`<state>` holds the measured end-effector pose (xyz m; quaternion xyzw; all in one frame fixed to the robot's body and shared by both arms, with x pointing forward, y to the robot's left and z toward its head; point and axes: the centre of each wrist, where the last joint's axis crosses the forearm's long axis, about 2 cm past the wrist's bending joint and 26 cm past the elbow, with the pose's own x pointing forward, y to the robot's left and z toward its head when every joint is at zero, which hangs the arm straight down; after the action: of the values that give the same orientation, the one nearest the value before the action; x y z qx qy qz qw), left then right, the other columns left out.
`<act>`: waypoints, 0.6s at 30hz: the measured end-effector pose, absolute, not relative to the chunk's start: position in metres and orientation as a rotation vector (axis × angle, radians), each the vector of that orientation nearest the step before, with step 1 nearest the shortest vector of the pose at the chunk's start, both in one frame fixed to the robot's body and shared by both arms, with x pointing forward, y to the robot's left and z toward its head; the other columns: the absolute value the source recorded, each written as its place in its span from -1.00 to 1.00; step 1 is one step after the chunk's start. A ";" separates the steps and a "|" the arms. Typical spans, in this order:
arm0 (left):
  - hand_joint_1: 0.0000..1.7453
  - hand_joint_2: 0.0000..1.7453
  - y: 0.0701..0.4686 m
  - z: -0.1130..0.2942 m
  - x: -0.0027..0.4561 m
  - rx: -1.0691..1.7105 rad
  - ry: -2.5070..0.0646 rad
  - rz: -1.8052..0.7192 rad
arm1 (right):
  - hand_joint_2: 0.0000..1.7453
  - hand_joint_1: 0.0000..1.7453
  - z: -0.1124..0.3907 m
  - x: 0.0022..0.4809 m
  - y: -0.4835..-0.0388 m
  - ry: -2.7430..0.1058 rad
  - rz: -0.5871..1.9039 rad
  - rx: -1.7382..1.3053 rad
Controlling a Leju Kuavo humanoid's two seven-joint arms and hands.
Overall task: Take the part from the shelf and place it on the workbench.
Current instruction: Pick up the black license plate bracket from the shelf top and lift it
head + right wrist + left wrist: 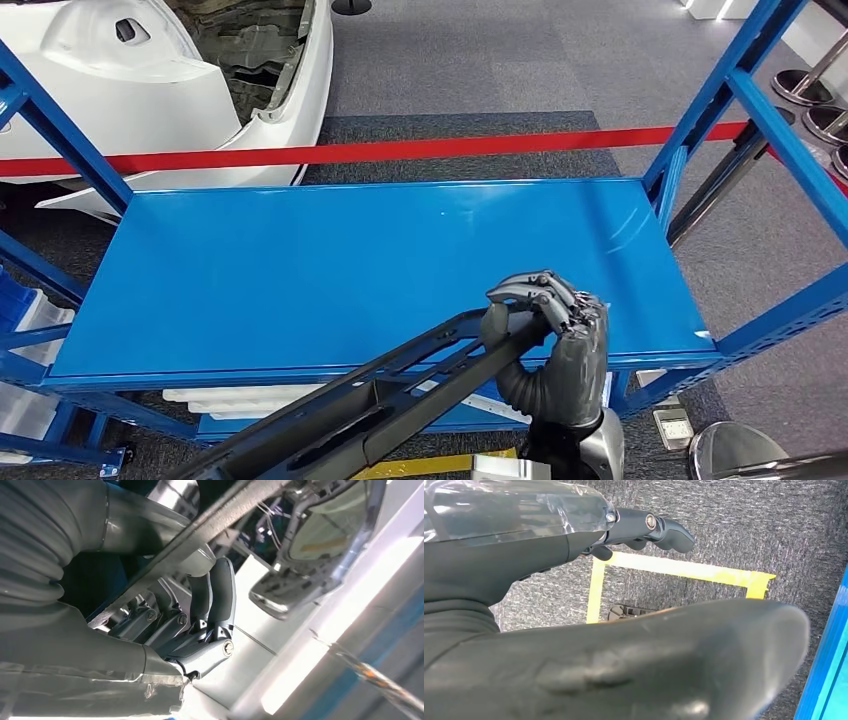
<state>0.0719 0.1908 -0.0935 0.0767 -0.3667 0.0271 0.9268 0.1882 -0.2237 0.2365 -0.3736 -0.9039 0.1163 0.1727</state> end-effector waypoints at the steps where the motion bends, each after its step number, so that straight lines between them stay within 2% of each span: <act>1: -1.00 -1.00 0.191 -0.094 0.072 0.157 -0.752 0.056 | 1.00 1.00 0.235 0.187 -0.222 -2.556 0.315 -1.047; 18: -1.00 -1.00 0.191 -0.094 0.072 0.169 -0.740 0.061 | 1.00 1.00 0.230 0.184 -0.214 -2.434 0.248 -1.087</act>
<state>0.0719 0.1911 -0.0935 0.0825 -0.3612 0.0297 0.9284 0.1836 -0.2145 0.2301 -0.3953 -0.8847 0.0902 0.2302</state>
